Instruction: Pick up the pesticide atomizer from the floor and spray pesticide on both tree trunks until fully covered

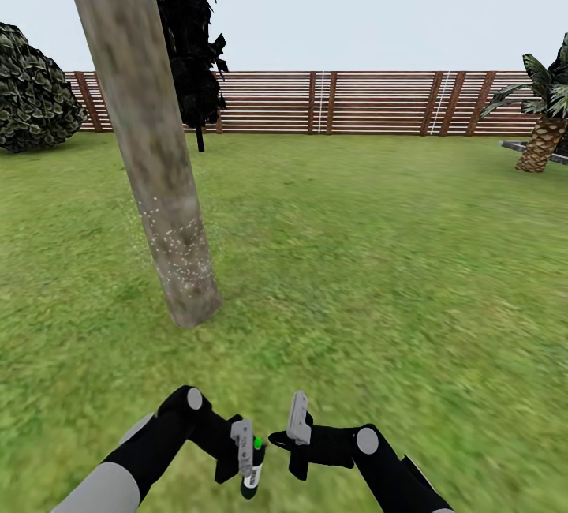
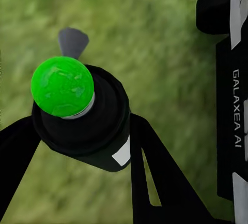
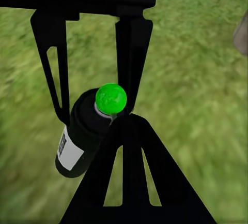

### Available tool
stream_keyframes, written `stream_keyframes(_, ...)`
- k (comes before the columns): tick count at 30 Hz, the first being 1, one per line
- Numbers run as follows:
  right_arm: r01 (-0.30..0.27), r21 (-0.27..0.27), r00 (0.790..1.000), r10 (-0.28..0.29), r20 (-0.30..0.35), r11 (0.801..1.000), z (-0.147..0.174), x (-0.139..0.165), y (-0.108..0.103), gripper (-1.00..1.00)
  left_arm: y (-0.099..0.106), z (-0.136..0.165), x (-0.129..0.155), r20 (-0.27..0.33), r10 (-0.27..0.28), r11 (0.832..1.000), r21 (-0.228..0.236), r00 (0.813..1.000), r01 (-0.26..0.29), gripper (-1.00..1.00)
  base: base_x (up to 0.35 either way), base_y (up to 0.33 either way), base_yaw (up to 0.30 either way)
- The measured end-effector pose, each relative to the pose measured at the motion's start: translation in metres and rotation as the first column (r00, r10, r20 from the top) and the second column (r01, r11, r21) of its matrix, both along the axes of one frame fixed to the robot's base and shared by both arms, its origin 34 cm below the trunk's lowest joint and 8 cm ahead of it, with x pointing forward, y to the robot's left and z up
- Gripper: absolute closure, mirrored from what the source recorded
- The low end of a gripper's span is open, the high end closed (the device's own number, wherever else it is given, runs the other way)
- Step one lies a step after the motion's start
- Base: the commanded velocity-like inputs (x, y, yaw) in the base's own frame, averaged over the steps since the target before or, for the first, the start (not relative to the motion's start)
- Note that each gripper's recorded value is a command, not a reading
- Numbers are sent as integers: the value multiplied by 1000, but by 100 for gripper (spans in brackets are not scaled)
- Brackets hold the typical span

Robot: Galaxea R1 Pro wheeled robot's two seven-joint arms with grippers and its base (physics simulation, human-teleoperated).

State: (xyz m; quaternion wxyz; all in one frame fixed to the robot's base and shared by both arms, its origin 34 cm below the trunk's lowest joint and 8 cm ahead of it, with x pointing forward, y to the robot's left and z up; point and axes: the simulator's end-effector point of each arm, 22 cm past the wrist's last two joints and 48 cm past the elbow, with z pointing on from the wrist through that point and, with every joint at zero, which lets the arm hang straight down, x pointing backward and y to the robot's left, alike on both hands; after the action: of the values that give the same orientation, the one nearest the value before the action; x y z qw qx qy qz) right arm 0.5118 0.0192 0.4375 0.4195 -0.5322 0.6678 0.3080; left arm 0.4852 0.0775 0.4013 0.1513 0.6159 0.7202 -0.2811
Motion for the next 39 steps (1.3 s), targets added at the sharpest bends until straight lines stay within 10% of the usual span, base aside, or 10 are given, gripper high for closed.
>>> stream_keyframes(25, 0, -1, 1000, 0, -2, 1000, -1, 0, 0, 100, 3, -4, -2, -6, -6, 1000, 15, 1000, 6, 100, 0, 0, 0)
stream_keyframes(36, 1, -5, 1000, -1, -3, 1000, -2, 0, -3, 100, 148, -29, -2, -13, 79, 971, 227, 997, -74, 100, 0, 0, 0)
stream_keyframes(37, 2, -5, 1000, -2, -3, 1000, -2, 0, -3, -100, 164, -29, -1, -12, 90, 965, 247, 996, -85, 100, 0, 0, 0)
stream_keyframes(39, 3, -5, 1000, -3, -3, 1000, -2, 0, -3, -100, 190, -29, -1, -8, 111, 954, 280, 994, -104, 100, 0, 0, 0)
